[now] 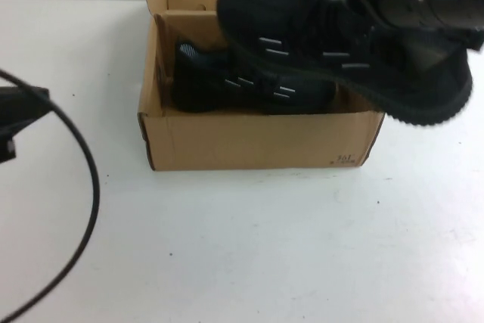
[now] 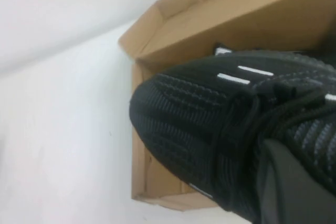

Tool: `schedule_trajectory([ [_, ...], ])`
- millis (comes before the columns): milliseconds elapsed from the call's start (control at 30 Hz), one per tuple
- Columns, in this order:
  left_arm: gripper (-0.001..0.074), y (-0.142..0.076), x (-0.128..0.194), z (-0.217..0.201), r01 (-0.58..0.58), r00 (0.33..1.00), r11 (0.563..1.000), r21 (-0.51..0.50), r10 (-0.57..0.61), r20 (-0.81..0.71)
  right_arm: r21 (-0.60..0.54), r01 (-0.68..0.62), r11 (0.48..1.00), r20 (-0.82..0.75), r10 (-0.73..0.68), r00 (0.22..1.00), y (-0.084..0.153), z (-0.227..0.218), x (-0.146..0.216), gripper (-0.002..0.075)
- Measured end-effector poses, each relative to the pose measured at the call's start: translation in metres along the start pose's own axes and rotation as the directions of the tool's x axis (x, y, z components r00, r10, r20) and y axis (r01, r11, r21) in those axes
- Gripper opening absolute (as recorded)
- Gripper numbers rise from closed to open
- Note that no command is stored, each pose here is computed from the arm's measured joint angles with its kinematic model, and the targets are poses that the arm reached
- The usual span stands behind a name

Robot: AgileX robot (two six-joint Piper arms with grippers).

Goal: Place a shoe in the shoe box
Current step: Place the shoe in the shoe box

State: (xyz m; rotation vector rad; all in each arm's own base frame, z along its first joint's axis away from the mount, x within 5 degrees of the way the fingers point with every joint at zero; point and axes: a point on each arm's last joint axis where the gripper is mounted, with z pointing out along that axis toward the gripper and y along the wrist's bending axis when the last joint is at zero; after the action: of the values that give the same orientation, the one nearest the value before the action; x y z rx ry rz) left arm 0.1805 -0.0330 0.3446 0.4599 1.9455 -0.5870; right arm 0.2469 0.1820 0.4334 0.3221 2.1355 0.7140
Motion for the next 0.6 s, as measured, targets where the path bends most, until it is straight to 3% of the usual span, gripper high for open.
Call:
schedule_trajectory([
  [200, -0.0001, -0.030, 0.001, -0.036, -0.111, 0.993, 0.991, -0.073, 0.113, 0.021, -0.043, 0.211, 0.977, -0.132, -0.215, 0.968, 0.018, 0.036, -0.016, -0.0006],
  [367, -0.0001, -0.042, 0.009, -0.055, -0.143, 0.990, 0.979, -0.146, 0.143, -0.011, -0.074, 0.194, 0.978, -0.240, -0.206, 0.949, 0.018, 0.069, -0.028, -0.0006],
  [600, -0.0001, -0.063, 0.012, -0.085, -0.159, 0.978, 0.950, -0.267, 0.189, 0.092, -0.161, 0.171, 0.972, -0.339, -0.218, 0.915, -0.003, 0.125, -0.037, -0.0006],
])
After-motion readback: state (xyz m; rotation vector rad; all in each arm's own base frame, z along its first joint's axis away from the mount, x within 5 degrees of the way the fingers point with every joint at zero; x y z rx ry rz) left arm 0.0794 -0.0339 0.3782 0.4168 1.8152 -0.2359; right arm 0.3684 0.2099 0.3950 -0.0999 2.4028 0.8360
